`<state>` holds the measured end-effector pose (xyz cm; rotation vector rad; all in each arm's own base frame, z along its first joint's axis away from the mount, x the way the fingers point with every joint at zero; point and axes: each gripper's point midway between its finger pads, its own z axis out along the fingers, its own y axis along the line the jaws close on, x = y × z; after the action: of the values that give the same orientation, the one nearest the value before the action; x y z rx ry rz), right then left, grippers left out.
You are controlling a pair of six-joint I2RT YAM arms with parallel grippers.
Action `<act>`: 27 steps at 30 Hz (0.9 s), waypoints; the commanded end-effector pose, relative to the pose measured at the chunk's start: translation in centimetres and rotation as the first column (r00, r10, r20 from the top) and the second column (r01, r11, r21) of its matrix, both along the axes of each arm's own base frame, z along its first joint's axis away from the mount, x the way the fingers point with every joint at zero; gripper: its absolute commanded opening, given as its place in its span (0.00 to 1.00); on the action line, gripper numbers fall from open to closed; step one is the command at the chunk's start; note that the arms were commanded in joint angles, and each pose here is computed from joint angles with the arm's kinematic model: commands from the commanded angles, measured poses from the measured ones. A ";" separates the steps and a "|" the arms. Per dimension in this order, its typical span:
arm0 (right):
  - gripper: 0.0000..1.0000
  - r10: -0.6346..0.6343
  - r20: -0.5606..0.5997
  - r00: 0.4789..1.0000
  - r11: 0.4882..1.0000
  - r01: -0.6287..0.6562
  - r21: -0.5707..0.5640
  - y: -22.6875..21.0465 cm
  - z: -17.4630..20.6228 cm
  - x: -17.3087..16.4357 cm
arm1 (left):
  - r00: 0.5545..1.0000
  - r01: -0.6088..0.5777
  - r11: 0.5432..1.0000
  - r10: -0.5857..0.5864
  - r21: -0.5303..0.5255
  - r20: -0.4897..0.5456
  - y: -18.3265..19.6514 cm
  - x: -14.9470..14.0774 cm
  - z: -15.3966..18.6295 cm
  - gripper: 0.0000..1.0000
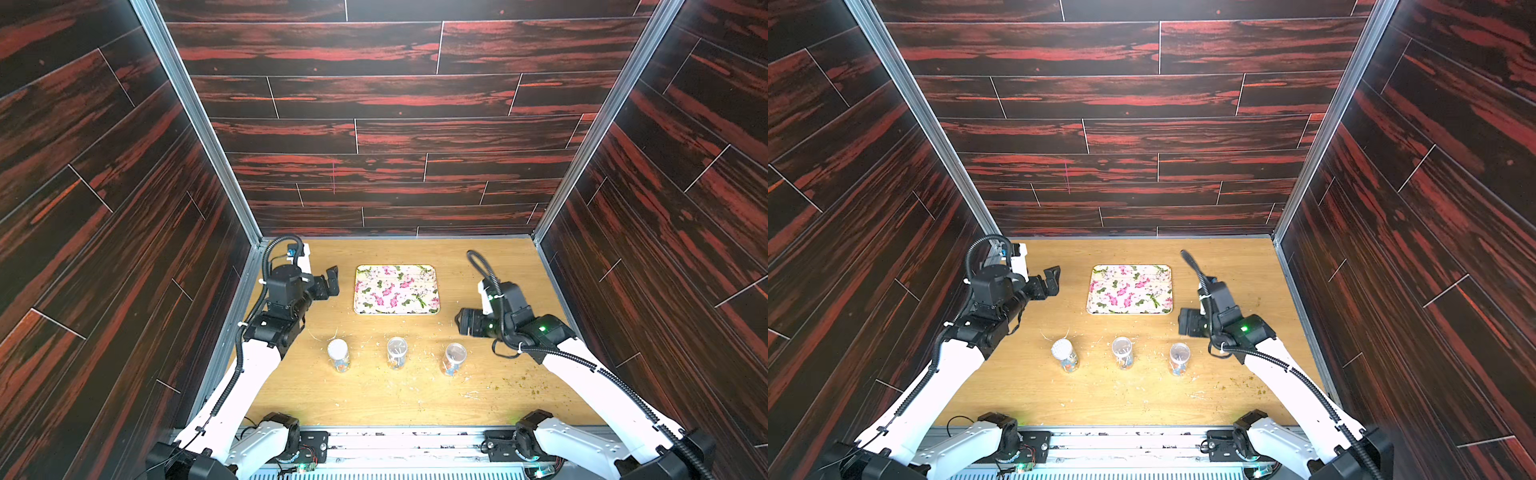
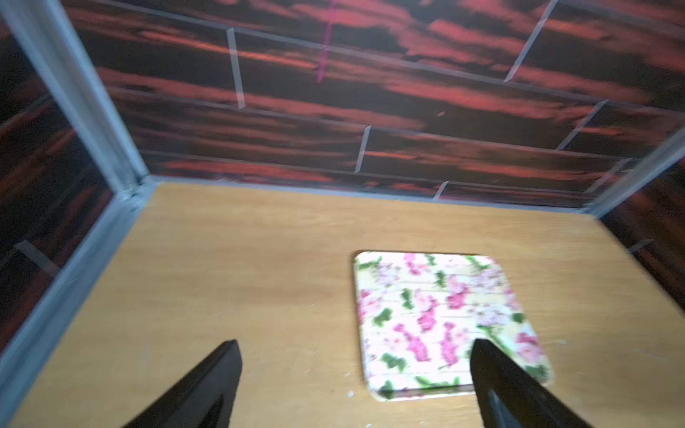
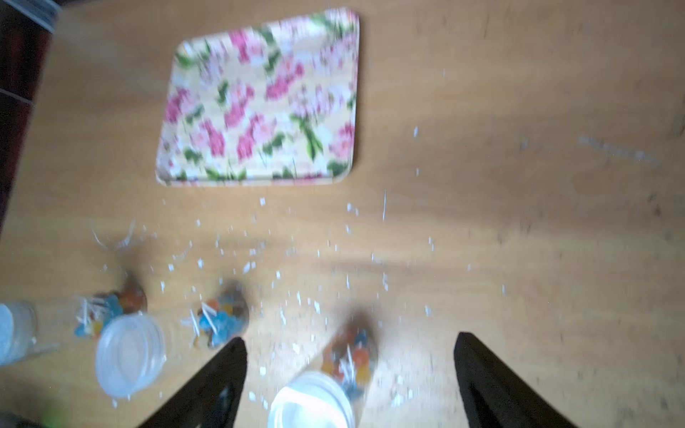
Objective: Pour the candies out of the jar
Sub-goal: Pick up the jar from the center of the board.
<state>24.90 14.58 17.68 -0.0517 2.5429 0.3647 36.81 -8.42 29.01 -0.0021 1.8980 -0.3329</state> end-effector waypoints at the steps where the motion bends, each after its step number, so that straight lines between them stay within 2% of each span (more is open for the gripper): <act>1: 0.90 -0.041 -0.114 0.993 0.998 0.036 -0.047 -0.4 -0.9 -2.8 | 0.984 0.177 0.981 -0.176 -0.076 0.023 -3.8 -0.6 0.9 1.00; 7: 0.89 -0.013 -0.189 0.982 0.996 -0.004 -0.092 1.3 -2.2 -4.4 | 0.952 0.306 0.950 -0.306 -0.062 0.011 -7.8 -3.4 -0.4 1.00; 14: 0.87 -0.015 -0.210 0.978 0.993 -0.011 -0.119 1.8 -2.8 -4.6 | 0.870 0.489 0.870 -0.492 -0.063 -0.027 -11.7 -7.4 -1.2 1.00; 17: 0.87 -0.001 -0.226 0.974 0.992 -0.027 -0.122 2.5 -3.1 -4.7 | 0.860 0.509 0.859 -0.510 -0.055 -0.012 -12.1 -8.4 -1.4 1.00; 27: 0.79 0.003 -0.272 0.962 0.989 -0.044 -0.143 2.7 -4.2 -5.1 | 0.853 0.519 0.846 -0.522 -0.122 0.002 -12.7 -9.0 -1.8 1.00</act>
<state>20.12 17.33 13.72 -0.1158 2.8047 0.2246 28.13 -20.73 26.35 0.4455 1.9180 -0.7798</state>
